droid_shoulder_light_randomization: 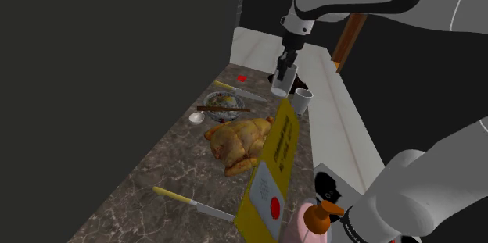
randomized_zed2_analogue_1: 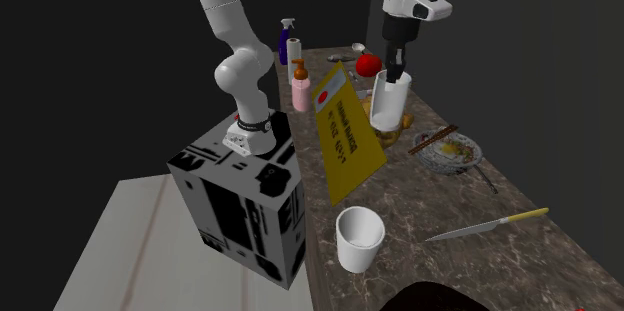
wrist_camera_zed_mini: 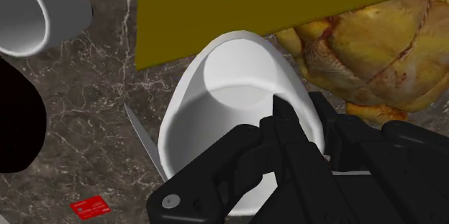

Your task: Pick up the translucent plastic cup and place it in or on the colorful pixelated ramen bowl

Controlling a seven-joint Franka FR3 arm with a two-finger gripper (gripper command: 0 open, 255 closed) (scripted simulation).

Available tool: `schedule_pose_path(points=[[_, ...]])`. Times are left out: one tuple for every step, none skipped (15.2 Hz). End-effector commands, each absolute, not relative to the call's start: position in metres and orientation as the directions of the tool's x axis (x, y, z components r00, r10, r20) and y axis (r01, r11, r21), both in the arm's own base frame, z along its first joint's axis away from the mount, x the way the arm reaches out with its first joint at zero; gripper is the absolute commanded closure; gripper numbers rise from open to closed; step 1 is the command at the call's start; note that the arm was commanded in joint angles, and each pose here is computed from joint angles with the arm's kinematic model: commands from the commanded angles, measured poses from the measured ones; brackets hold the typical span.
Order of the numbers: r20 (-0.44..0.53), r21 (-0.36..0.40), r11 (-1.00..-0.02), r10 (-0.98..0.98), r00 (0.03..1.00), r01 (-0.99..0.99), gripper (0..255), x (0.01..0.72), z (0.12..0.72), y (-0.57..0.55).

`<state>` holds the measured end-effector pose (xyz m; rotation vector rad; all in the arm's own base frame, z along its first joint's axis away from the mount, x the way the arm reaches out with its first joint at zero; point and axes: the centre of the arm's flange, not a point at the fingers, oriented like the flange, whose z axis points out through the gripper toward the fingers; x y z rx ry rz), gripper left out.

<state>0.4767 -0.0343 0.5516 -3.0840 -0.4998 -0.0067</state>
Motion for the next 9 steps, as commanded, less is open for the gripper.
schedule_pose_path(points=[[0.007, -0.016, -0.949, 0.315, 0.949, 0.316, 255, 0.5, 0.552, -0.018], [0.007, -0.016, -0.949, 0.315, 0.949, 0.316, 255, 0.511, 0.554, -0.01], [0.007, -0.016, -0.949, 0.315, 0.949, 0.316, 255, 0.521, 0.555, -0.002], [0.007, -0.016, -0.949, 0.315, 0.949, 0.316, 255, 0.531, 0.557, 0.006], [0.007, -0.016, -0.949, 0.315, 0.949, 0.316, 255, 0.542, 0.558, 0.014], [0.007, -0.016, -0.949, 0.315, 0.949, 0.316, 255, 0.552, 0.559, 0.022], [0.007, -0.016, -0.949, 0.315, 0.949, 0.316, 255, 0.562, 0.561, 0.031], [0.007, -0.016, -0.949, 0.315, 0.949, 0.316, 255, 0.572, 0.562, 0.039], [0.007, -0.016, -0.949, 0.315, 0.949, 0.316, 255, 0.583, 0.563, 0.047]])
